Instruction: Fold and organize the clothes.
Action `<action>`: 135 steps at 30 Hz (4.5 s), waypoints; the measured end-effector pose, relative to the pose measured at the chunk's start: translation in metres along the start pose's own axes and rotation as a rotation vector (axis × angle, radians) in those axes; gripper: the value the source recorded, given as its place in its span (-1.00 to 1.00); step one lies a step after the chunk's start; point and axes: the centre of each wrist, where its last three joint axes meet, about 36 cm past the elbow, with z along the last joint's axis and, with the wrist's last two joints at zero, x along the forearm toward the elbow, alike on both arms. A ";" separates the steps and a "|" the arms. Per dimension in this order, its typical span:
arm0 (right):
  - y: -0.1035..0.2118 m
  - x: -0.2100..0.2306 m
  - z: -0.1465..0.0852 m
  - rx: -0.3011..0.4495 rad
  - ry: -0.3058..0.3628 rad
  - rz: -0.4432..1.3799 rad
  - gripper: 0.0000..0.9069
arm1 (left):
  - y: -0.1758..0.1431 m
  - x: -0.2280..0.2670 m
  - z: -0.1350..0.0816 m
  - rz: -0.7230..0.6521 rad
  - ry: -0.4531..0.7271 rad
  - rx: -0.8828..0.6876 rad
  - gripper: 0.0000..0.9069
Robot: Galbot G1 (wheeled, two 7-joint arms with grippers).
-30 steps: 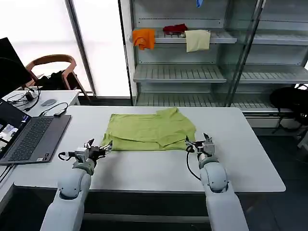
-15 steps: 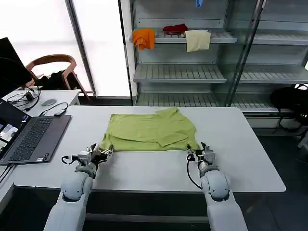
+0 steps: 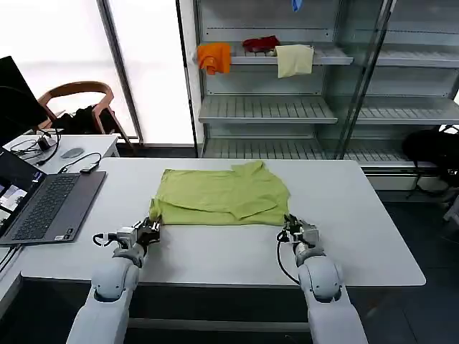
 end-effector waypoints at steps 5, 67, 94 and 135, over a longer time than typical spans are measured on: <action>0.001 0.008 0.004 -0.017 0.001 -0.008 -1.00 | 0.000 0.008 0.002 0.002 -0.002 0.003 -1.00; 0.024 0.150 0.044 -0.031 0.046 -0.056 1.00 | 0.011 0.140 0.049 0.018 0.005 0.049 1.00; 0.026 0.071 -0.026 -0.063 -0.130 -0.078 1.00 | 0.026 0.119 -0.006 -0.008 -0.134 0.094 1.00; 0.036 -0.143 -0.087 -0.040 0.058 -0.044 -0.84 | 0.045 -0.080 -0.059 0.067 0.063 0.016 0.18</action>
